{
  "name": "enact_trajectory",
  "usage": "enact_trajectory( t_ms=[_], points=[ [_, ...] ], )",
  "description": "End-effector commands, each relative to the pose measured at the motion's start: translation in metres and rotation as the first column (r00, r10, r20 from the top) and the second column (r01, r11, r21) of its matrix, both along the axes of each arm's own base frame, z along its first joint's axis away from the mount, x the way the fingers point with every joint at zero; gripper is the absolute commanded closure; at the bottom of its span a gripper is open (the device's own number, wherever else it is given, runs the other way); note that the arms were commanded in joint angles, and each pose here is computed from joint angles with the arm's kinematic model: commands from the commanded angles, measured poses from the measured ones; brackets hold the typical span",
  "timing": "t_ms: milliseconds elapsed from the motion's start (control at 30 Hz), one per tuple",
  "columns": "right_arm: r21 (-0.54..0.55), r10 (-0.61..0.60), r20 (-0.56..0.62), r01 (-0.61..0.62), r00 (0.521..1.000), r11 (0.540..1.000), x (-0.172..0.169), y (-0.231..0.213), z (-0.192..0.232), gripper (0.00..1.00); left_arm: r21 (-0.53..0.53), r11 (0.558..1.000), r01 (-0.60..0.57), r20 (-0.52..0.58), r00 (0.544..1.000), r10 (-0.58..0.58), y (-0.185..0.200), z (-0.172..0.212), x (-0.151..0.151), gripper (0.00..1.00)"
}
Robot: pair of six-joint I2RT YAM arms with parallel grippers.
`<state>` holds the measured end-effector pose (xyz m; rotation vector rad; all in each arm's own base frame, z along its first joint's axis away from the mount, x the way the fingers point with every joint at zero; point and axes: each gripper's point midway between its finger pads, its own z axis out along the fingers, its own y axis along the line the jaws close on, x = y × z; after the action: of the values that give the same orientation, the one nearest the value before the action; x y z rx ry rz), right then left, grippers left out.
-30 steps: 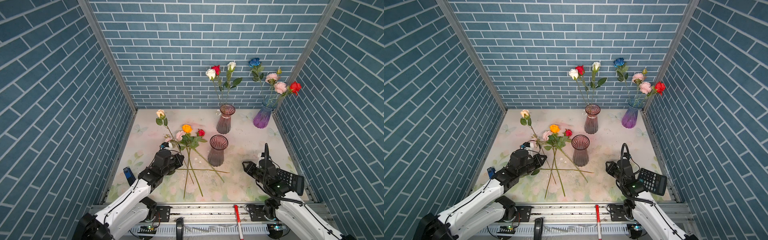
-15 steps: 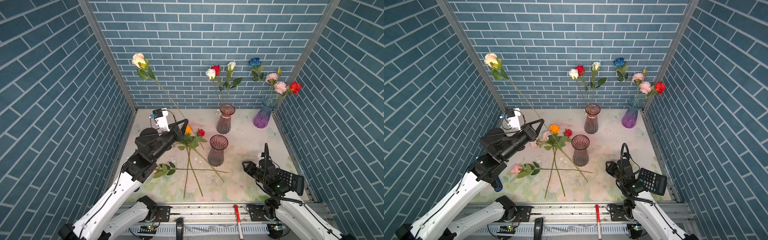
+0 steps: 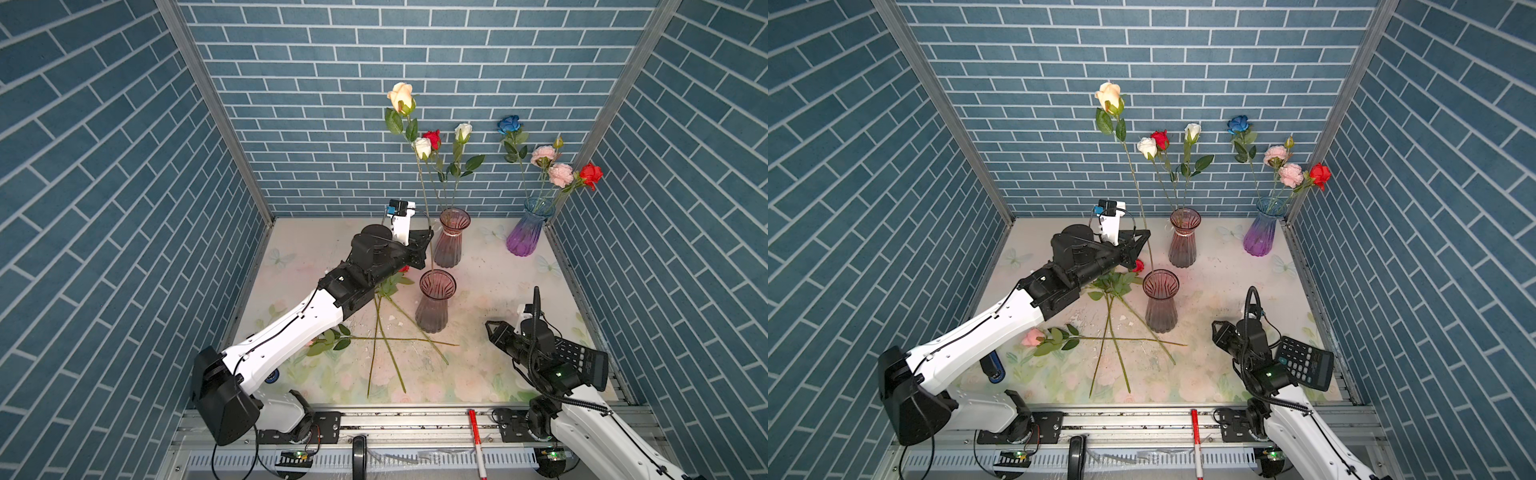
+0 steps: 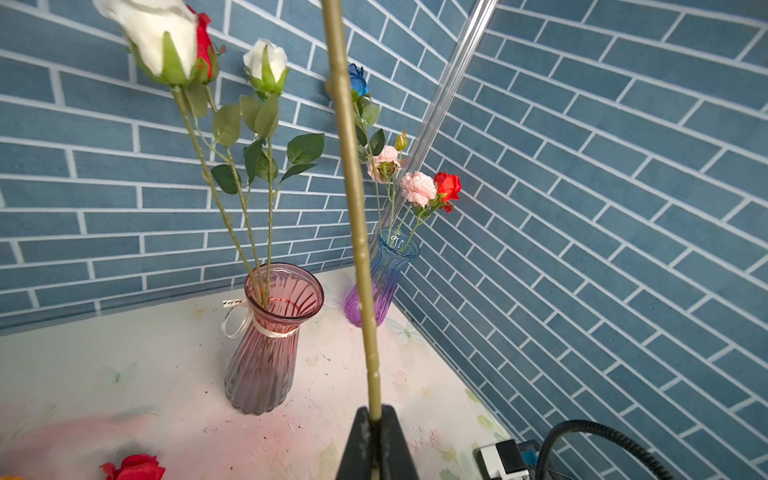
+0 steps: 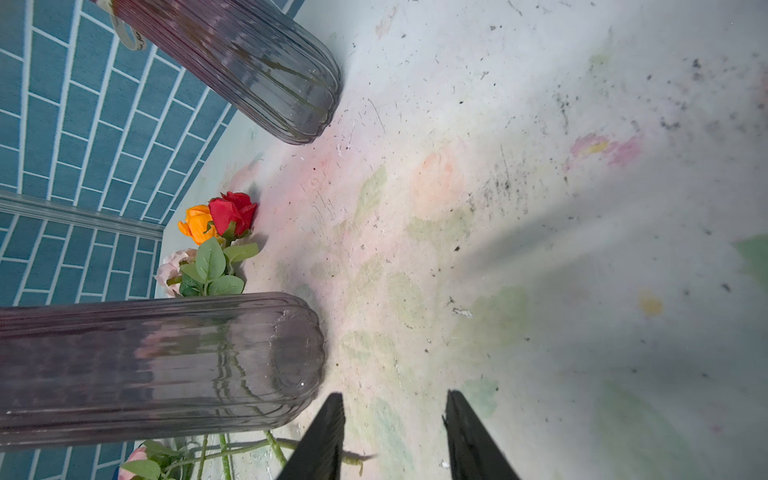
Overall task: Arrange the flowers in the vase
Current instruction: 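Lift the cream rose with the left gripper and carry it to the pink vase, then lower the cream rose into the pink vase and open the left gripper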
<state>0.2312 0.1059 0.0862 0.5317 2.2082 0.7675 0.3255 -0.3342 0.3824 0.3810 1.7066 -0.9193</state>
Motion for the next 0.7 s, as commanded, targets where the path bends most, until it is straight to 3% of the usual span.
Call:
enact_trajectory(
  t_ms=[0, 267, 333, 400, 467, 667],
  points=[
    [0.038, -0.018, 0.009, 0.018, 1.0, 0.999, 0.004, 0.001, 0.008, 0.58, 0.046, 0.997, 0.068, 0.117, 0.99, -0.073, -0.022, -0.002, -0.012, 1.0],
    [0.047, -0.018, 0.008, 0.017, 1.0, 0.999, 0.004, 0.0, 0.007, 0.58, 0.175, 0.977, 0.122, 0.064, 0.989, -0.135, -0.047, -0.059, -0.029, 1.0],
    [0.049, -0.02, 0.009, 0.019, 1.0, 0.999, 0.004, 0.0, 0.007, 0.58, 0.184, 0.976, 0.118, 0.037, 0.991, -0.127, -0.044, -0.067, -0.03, 0.88],
    [0.049, -0.02, 0.008, 0.019, 1.0, 0.999, 0.004, 0.0, 0.007, 0.58, 0.195, 0.974, 0.116, 0.007, 0.993, -0.119, -0.041, -0.074, -0.032, 0.6],
    [0.051, -0.018, 0.006, 0.018, 1.0, 0.999, 0.004, 0.001, 0.007, 0.58, 0.213, 0.971, 0.113, -0.018, 0.994, -0.111, -0.037, -0.08, -0.033, 0.42],
    [0.053, -0.016, 0.004, 0.016, 1.0, 0.998, 0.004, 0.001, 0.006, 0.58, 0.235, 0.968, 0.083, -0.067, 0.995, -0.069, -0.015, -0.093, -0.044, 0.36]
  ],
)
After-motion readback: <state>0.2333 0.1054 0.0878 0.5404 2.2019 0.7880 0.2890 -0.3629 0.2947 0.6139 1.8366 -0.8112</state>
